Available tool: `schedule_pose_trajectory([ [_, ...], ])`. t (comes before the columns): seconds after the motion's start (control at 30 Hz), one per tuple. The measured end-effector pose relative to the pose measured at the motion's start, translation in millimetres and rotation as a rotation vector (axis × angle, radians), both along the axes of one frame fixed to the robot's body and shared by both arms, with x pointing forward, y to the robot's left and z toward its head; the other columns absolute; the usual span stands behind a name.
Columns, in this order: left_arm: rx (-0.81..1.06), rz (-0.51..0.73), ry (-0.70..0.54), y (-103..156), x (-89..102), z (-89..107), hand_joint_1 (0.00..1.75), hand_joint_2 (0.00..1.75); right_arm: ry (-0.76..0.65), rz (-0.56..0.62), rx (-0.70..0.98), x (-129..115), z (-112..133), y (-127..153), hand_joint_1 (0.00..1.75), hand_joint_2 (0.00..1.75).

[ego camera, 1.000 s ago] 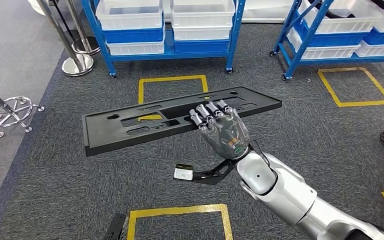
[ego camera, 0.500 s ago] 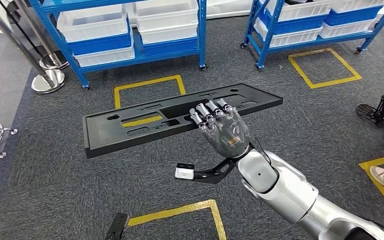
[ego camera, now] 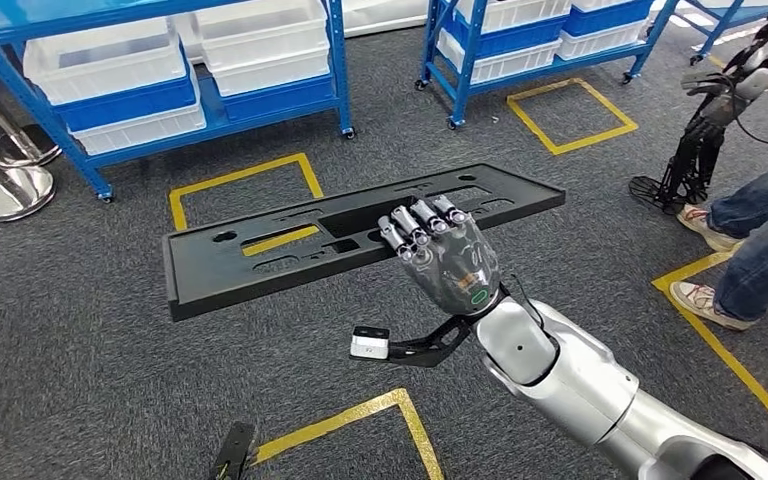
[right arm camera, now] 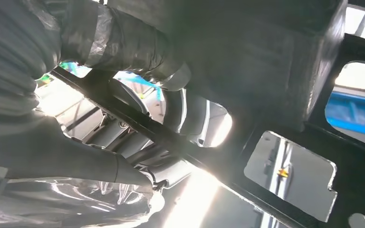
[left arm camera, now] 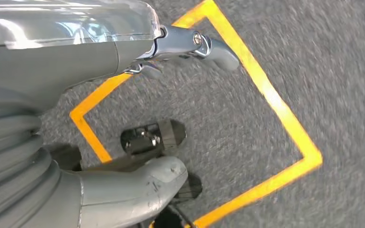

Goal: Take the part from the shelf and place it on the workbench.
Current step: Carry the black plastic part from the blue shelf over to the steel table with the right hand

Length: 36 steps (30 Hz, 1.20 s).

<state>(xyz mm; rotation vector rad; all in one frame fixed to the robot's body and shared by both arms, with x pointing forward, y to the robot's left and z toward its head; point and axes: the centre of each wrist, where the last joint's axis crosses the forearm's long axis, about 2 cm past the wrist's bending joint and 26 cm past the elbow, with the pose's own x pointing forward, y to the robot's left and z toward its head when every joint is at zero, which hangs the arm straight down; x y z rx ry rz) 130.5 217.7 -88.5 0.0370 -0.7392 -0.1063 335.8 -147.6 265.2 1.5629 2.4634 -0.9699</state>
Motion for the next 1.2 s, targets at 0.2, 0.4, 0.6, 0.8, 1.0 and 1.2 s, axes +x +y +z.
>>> schedule_pose_trajectory([
  [0.2, -0.002, -0.003, -0.009, -1, 3.9, 1.3, 0.0, 1.75, -0.006, 0.0, -0.008, 1, 1, -2, 1.75, 1.75],
  [0.4, -0.003, -0.002, -0.014, -2, 6.6, 2.2, 0.0, 1.75, -0.011, -0.003, -0.009, 2, 3, -3, 1.75, 1.75],
  [0.6, -0.002, 0.002, -0.008, -2, 6.9, 2.3, 0.0, 1.75, -0.012, -0.006, -0.007, 3, 3, -3, 1.75, 1.75],
  [0.8, -0.007, 0.001, -0.009, -5, 9.1, 3.5, 0.0, 1.75, -0.015, -0.015, -0.01, 4, 4, -7, 1.75, 1.75],
  [1.0, 0.0, 0.004, 0.0, -4, 6.0, 2.4, 0.0, 1.75, -0.009, -0.031, 0.001, 5, 3, -10, 1.75, 1.75],
  [1.2, -0.001, 0.003, -0.007, -4, 7.1, 2.7, 0.0, 1.75, -0.014, -0.043, 0.004, 7, 5, -14, 1.75, 1.75],
])
